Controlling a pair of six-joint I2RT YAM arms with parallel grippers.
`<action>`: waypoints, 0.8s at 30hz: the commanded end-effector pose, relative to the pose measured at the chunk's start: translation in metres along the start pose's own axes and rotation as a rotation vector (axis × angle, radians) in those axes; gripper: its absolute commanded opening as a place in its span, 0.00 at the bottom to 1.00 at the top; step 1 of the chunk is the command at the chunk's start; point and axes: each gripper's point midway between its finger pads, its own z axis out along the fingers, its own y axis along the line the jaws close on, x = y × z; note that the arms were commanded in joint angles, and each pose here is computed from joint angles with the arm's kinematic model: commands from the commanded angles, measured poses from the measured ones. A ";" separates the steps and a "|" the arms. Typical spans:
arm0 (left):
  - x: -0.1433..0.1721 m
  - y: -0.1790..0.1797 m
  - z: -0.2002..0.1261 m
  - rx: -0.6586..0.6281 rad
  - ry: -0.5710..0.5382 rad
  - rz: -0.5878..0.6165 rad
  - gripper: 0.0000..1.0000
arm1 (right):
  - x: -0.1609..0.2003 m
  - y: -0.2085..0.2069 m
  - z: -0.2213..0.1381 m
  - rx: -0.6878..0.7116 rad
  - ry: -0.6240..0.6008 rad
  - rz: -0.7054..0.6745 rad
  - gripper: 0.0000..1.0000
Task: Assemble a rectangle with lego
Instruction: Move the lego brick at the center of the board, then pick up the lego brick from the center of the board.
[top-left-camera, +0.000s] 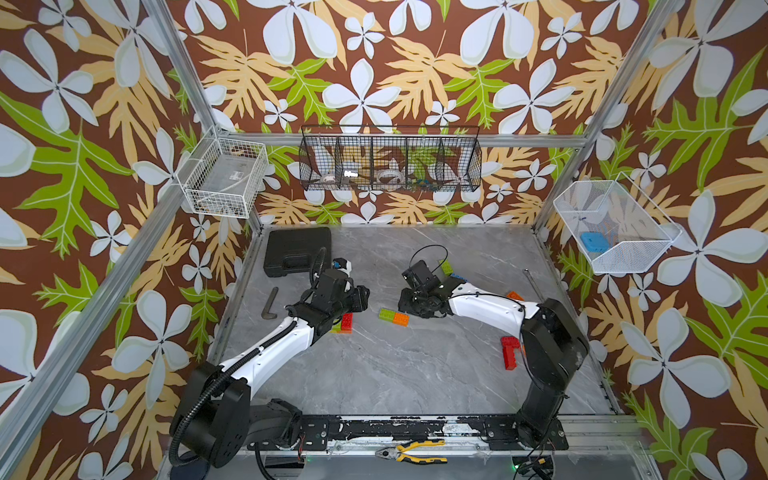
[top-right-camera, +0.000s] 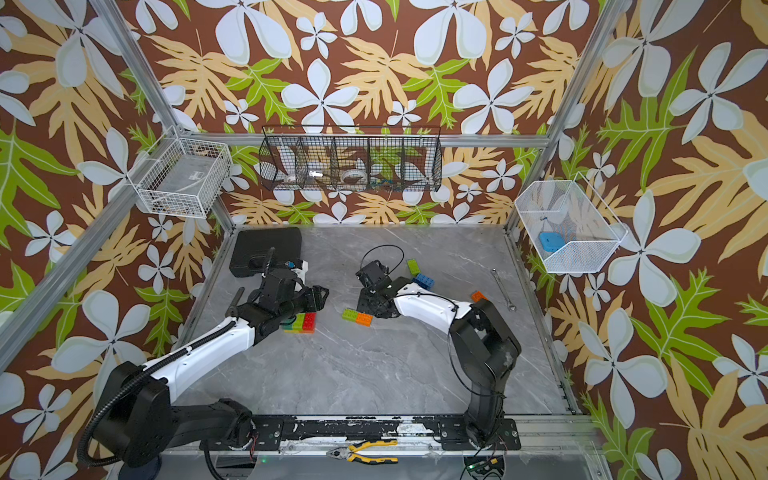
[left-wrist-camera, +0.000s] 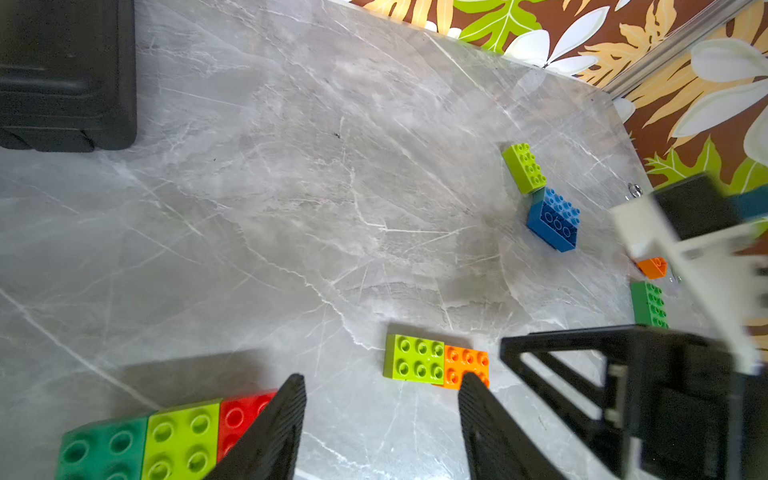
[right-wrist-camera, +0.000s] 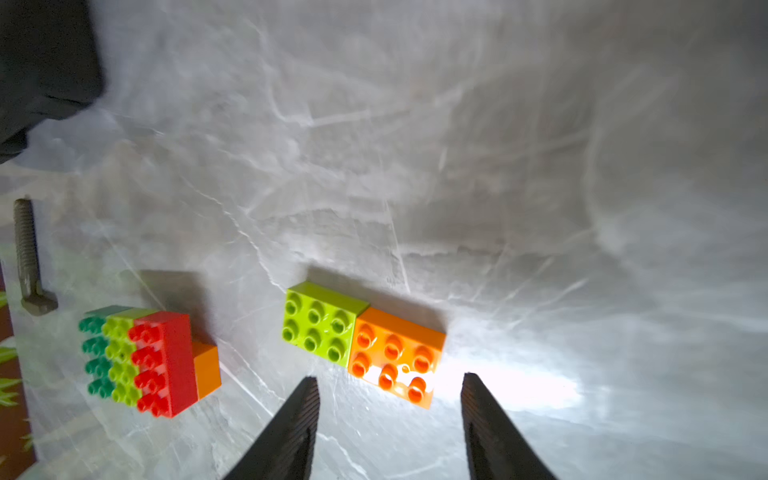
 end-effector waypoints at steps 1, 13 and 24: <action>-0.009 -0.001 0.000 -0.003 -0.028 0.005 0.61 | 0.026 -0.036 -0.009 0.155 0.073 -0.208 0.46; -0.001 0.007 0.010 -0.034 0.005 0.002 0.60 | 0.060 -0.006 -0.002 0.021 0.081 -0.102 0.24; -0.014 -0.045 0.001 0.086 -0.051 0.072 0.67 | -0.074 -0.151 -0.036 0.267 -0.091 -0.027 0.50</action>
